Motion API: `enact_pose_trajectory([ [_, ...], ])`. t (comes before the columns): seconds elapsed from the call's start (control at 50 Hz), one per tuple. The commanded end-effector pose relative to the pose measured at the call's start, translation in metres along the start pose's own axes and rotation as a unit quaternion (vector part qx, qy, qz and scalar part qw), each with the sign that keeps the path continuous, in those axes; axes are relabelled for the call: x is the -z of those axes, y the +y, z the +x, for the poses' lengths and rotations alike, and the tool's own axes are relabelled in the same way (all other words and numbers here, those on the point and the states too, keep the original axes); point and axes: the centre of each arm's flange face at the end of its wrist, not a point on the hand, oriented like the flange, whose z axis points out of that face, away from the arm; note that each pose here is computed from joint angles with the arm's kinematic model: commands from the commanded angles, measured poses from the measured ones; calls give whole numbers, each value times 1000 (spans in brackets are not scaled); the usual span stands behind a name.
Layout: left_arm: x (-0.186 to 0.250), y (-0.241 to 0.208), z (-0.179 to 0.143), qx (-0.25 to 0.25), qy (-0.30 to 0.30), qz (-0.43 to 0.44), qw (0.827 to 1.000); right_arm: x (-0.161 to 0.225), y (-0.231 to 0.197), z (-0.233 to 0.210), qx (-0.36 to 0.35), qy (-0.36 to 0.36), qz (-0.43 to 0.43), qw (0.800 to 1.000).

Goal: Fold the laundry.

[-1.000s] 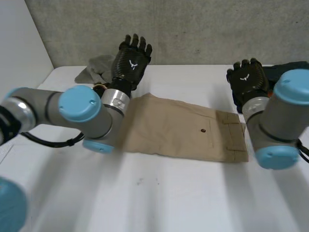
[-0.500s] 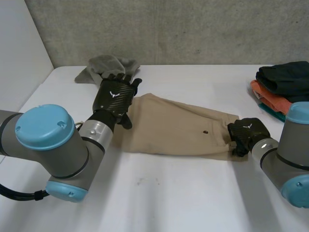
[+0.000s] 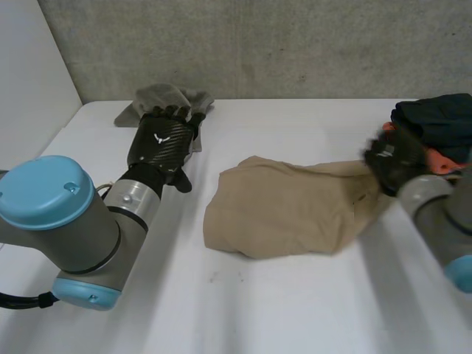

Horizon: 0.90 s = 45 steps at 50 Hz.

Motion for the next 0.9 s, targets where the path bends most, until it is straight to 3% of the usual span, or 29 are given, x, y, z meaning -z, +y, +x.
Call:
enact_pose_trajectory([
  [0.02, -2, -6, -3, 0, -5, 9, 1000, 23, -92, -86, 19, -139, 255, 957],
  [0.12, -5, -8, -3, 1, -6, 16, 1000, 40, -107, -131, 16, -217, 316, 923],
  [0.22, -12, -17, -4, 8, -10, 32, 999, 36, -111, -134, 1, -216, 309, 926],
  [0.26, -17, -23, -7, 15, -14, 44, 999, 29, -110, -126, -33, -201, 277, 939],
  [0.3, -22, -27, -8, 21, -16, 50, 998, 26, -110, -116, -80, -190, 249, 946],
  [0.32, -27, -29, -9, 25, -18, 55, 998, 25, -114, -99, -145, -172, 230, 947],
  [0.36, -33, -30, -7, 30, -17, 59, 998, 27, -120, -79, -219, -156, 218, 938],
  [0.38, -35, -30, -7, 32, -17, 60, 998, 30, -125, -60, -290, -142, 210, 923],
  [0.44, -43, -31, -3, 41, -10, 55, 998, 31, -129, -36, -385, -127, 202, 891],
  [0.46, -44, -30, 0, 44, -6, 50, 998, 29, -122, -23, -436, -120, 185, 873],
  [0.5, -46, -29, 11, 57, 13, 31, 998, 25, -109, -11, -470, -114, 156, 861],
  [0.64, -42, -14, 53, 100, 76, -53, 991, -2, -76, -11, -500, -132, 38, 855],
  [0.74, -34, -7, 74, 98, 99, -92, 986, -22, -66, -22, -505, -154, -12, 849],
  [0.9, -21, 12, 86, 75, 67, -148, 984, -34, -55, -41, -491, -174, -42, 853],
])
